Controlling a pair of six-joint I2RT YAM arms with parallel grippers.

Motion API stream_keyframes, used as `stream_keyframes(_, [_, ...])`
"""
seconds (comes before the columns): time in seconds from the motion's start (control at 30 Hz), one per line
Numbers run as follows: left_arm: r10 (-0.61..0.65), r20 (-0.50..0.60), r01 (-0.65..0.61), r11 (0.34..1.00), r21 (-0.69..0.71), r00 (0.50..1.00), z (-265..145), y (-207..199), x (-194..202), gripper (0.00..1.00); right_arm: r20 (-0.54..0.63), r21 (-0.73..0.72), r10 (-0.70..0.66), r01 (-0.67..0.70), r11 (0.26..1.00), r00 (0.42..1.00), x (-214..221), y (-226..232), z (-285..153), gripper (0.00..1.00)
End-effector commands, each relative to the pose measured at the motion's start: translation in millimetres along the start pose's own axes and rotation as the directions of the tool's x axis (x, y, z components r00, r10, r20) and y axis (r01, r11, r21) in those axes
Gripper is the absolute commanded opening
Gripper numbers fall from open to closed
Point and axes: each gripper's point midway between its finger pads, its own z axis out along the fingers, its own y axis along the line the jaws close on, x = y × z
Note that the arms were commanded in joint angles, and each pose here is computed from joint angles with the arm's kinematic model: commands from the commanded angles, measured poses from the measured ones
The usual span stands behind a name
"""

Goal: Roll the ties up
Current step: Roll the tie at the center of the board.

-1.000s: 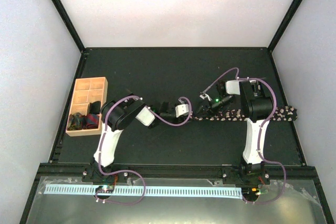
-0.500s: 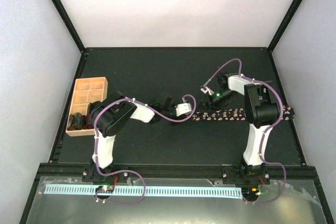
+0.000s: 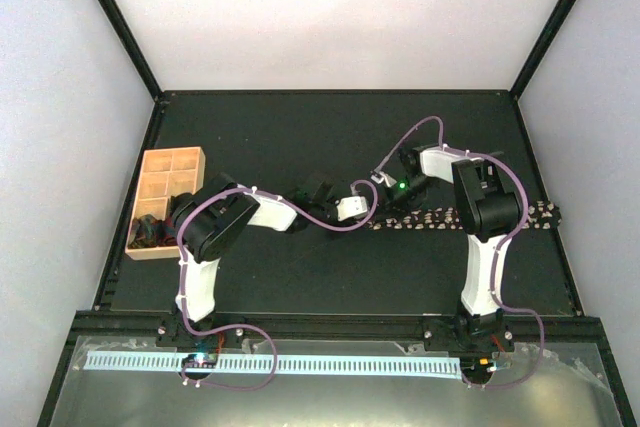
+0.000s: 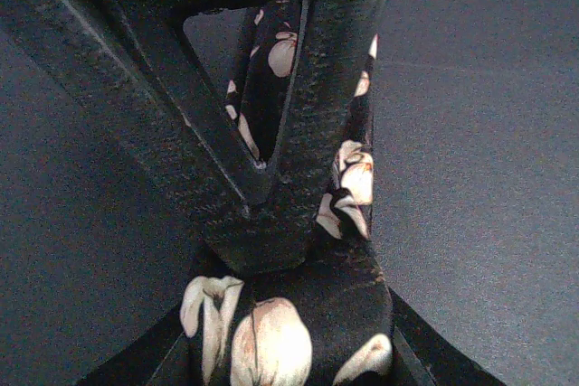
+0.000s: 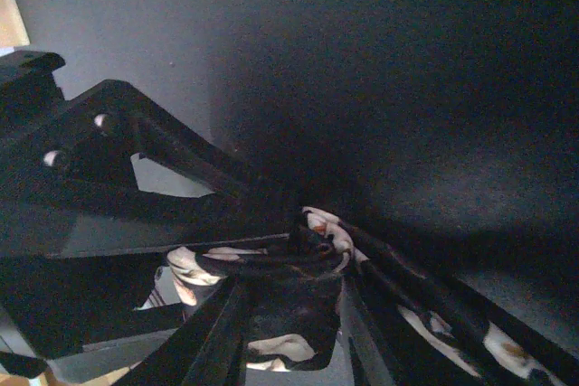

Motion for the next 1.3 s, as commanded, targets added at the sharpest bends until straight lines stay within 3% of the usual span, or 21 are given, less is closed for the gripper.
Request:
stream_keyframes(0.0, [-0.048, -0.235, 0.051, 0.999, 0.009, 0.971, 2.6, -15.8, 66.3, 0.38, -0.018, 0.064, 0.003, -0.002, 0.998, 1.000, 0.5, -15.7, 6.0, 0.31])
stream_keyframes(0.17, [-0.043, -0.245, 0.047, 0.999, 0.011, 0.969, 4.5, -16.2, 69.2, 0.38, -0.017, 0.049, -0.001, 0.002, 0.999, 1.000, -0.4, -10.0, 7.2, 0.24])
stream_keyframes(0.3, [-0.041, -0.245, 0.045, 0.999, 0.014, 0.969, 4.6, -17.5, 69.4, 0.39, -0.022, 0.069, -0.005, 0.007, 0.998, 1.000, -0.4, -11.7, 7.3, 0.33])
stream_keyframes(0.47, [-0.042, -0.249, 0.046, 0.999, 0.013, 0.968, 4.5, -17.5, 70.6, 0.40, -0.025, 0.012, -0.009, 0.010, 1.000, 1.000, 0.2, 1.2, 5.2, 0.20])
stream_keyframes(0.57, [-0.045, -0.248, 0.049, 0.999, 0.012, 0.968, 4.8, -16.9, 69.8, 0.41, -0.036, 0.007, -0.013, 0.014, 1.000, 0.999, 6.0, 3.2, 4.2, 0.02])
stream_keyframes(0.63, [-0.061, -0.239, 0.064, 0.998, 0.007, 0.969, 4.4, -16.0, 67.8, 0.46, -0.044, 0.027, -0.010, 0.011, 1.000, 0.999, 11.8, -3.2, 5.6, 0.02])
stream_keyframes(0.77, [-0.129, -0.123, 0.133, 0.991, 0.021, 0.984, -3.6, -11.2, 50.5, 0.66, -0.037, 0.052, 0.031, -0.029, 0.998, 0.999, 18.7, -26.8, 9.6, 0.02])
stream_keyframes(0.87, [-0.116, -0.003, 0.116, 0.991, 0.065, 0.993, -10.7, -14.9, 35.0, 0.75, -0.026, 0.087, 0.044, -0.042, 0.995, 0.999, 17.2, -44.2, 13.1, 0.02])
stream_keyframes(1.0, [-0.066, 0.141, 0.051, 0.993, 0.108, 0.988, -12.8, -25.3, 18.9, 0.77, -0.004, 0.152, 0.045, -0.044, 0.987, 0.999, 14.6, -61.6, 12.9, 0.02])
stream_keyframes(1.27, [-0.088, 0.174, 0.073, 0.993, 0.088, 0.981, 19.7, -18.5, 21.3, 0.72, 0.006, 0.171, 0.061, -0.061, 0.983, 0.998, 16.1, -73.9, 19.6, 0.02])
